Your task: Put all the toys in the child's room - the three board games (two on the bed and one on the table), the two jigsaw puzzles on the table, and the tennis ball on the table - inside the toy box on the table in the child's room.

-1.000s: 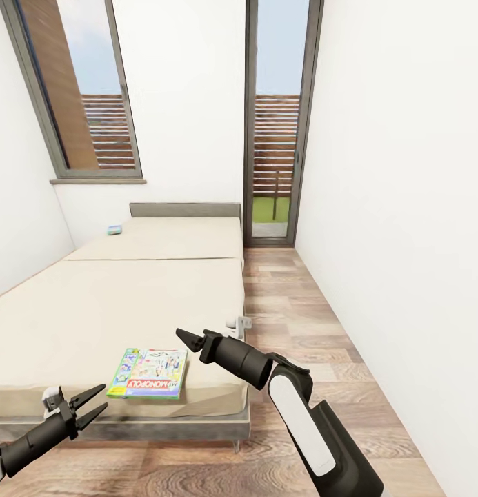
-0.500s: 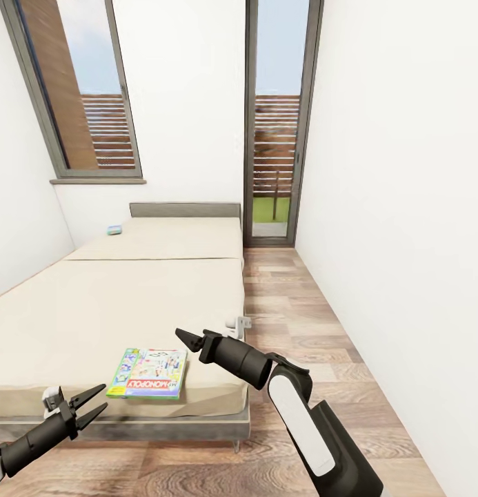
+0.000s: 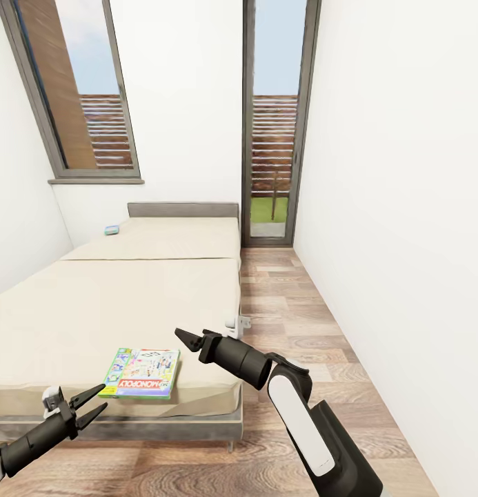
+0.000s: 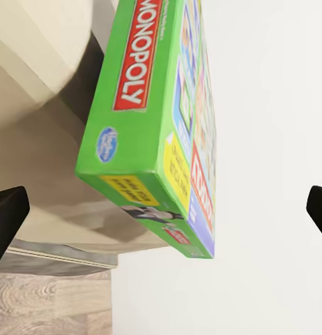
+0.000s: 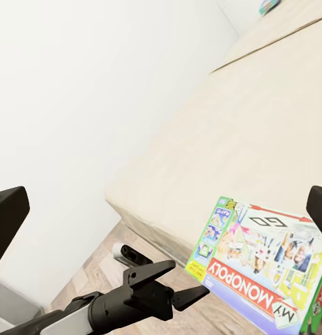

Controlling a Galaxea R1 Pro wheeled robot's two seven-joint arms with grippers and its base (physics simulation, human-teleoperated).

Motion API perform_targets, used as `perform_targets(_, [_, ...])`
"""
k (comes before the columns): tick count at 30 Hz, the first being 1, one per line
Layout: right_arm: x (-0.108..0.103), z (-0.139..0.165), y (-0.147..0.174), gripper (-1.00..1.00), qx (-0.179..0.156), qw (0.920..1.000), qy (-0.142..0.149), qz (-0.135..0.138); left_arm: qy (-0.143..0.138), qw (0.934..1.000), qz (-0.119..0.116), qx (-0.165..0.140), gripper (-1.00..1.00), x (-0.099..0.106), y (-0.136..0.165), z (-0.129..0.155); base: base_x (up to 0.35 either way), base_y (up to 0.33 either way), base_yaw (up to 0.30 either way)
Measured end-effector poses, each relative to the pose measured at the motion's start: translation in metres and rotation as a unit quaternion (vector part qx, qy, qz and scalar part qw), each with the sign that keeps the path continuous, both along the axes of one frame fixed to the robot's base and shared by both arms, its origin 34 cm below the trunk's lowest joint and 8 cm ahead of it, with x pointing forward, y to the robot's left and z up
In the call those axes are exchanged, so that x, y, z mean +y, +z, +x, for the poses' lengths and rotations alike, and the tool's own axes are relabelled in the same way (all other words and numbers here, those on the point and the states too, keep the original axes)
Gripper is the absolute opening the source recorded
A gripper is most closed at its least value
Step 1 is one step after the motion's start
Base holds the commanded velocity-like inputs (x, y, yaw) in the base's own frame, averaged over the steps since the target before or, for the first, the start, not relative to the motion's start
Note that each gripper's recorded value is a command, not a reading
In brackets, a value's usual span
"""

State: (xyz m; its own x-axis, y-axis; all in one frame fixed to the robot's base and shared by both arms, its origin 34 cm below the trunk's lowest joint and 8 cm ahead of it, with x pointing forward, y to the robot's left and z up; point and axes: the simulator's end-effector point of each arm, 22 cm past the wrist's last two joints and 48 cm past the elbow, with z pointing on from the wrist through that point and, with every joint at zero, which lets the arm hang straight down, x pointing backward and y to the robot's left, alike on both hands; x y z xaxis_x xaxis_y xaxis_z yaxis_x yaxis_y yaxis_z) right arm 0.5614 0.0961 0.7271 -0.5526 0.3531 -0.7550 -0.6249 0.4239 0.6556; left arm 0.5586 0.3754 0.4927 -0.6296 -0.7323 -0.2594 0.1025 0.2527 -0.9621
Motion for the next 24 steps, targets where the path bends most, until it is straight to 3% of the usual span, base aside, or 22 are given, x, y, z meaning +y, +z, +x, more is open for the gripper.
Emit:
perform_targets(12, [0.0,0.0,0.0,1.0,0.0,1.0,0.0,0.0,0.0,1.0,0.0,0.0,1.0,0.0,0.0,0.0,0.004,-0.004,0.0])
perform_targets(24, [0.0007,-0.0002,0.0005,1.0,0.0,1.0,0.0,0.001,-0.011,0.9998,0.002,0.016,1.0,-0.0039,-0.0095,-0.0092,0.121,0.0,0.0])
